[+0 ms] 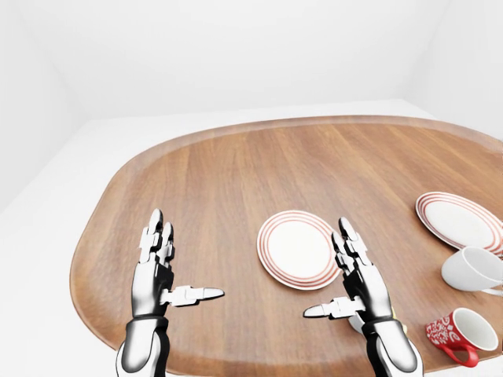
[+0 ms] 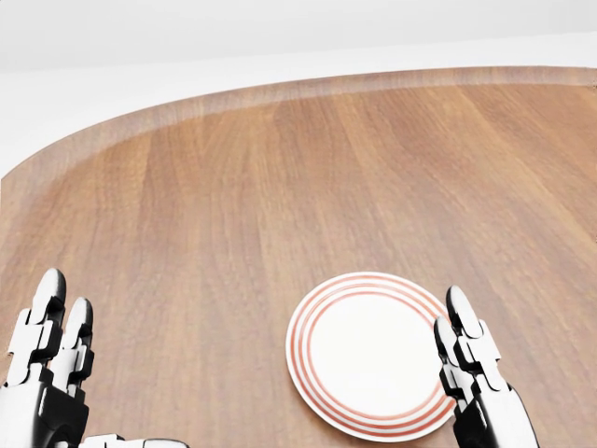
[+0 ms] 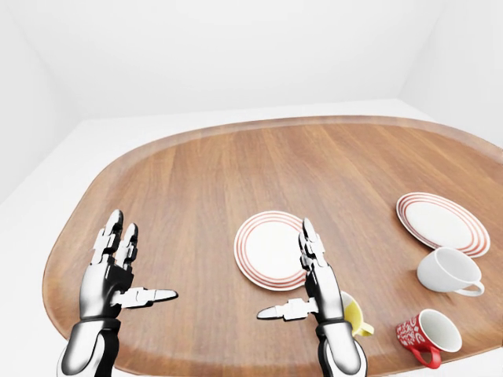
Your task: Put the red mug on the left plate.
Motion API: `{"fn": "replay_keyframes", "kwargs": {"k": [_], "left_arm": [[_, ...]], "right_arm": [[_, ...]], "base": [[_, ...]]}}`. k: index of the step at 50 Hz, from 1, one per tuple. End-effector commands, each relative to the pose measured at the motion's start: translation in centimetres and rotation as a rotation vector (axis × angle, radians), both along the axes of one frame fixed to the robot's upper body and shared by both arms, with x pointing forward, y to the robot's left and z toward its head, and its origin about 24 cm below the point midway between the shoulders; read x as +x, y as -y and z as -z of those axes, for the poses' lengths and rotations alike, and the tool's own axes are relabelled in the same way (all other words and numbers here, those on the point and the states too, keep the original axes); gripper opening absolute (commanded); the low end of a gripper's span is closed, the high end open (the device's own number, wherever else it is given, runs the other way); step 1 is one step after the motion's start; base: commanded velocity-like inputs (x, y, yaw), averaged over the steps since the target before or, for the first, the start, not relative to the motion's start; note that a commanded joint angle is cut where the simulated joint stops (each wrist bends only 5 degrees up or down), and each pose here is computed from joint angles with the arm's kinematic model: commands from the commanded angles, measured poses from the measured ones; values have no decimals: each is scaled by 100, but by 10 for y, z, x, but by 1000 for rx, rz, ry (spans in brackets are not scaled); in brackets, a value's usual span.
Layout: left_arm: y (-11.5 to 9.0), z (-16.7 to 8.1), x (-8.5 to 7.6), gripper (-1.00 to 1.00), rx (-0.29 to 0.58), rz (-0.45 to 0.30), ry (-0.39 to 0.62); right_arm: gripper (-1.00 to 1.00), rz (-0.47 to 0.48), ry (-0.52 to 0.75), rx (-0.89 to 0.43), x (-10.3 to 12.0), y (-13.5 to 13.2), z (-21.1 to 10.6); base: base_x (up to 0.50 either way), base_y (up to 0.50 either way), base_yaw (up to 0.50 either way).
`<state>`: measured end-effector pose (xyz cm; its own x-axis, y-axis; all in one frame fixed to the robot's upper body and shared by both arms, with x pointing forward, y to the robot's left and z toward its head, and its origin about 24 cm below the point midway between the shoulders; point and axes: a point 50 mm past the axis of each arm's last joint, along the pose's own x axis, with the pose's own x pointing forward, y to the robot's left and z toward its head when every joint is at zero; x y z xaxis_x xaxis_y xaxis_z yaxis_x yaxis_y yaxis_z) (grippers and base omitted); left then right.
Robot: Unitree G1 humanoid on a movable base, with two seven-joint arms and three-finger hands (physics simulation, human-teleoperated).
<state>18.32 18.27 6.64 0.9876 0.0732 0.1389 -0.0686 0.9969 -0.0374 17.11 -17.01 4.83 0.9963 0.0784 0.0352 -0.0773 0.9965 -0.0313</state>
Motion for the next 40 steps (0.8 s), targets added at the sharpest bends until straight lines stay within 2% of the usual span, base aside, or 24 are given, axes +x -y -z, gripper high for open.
{"fn": "replay_keyframes", "kwargs": {"k": [1,33,34,36,37,39,40], "left_arm": [[1,0,0,100,3,1,-1],[0,0,0,100,1,-2,-1],[0,0,0,100,2,-7,0],[0,0,1,100,3,-11,0],[0,0,0,100,8,-16,-2],[0,0,-2,100,7,-16,-4],[-2,0,-3,100,4,-21,-5]], "right_arm": [[100,0,0,-1,0,0,0],[100,10,20,-4,1,1,-4],[100,-41,10,18,0,-2,-2],[100,-58,7,22,-4,-3,-2],[100,-53,9,12,-4,-3,-3],[100,21,7,-56,0,1,-3],[100,96,2,-130,2,6,-2]], "base": [[49,-9,0],[49,-10,0],[52,3,0],[53,11,0],[0,0,0],[0,0,0],[0,0,0]]}}
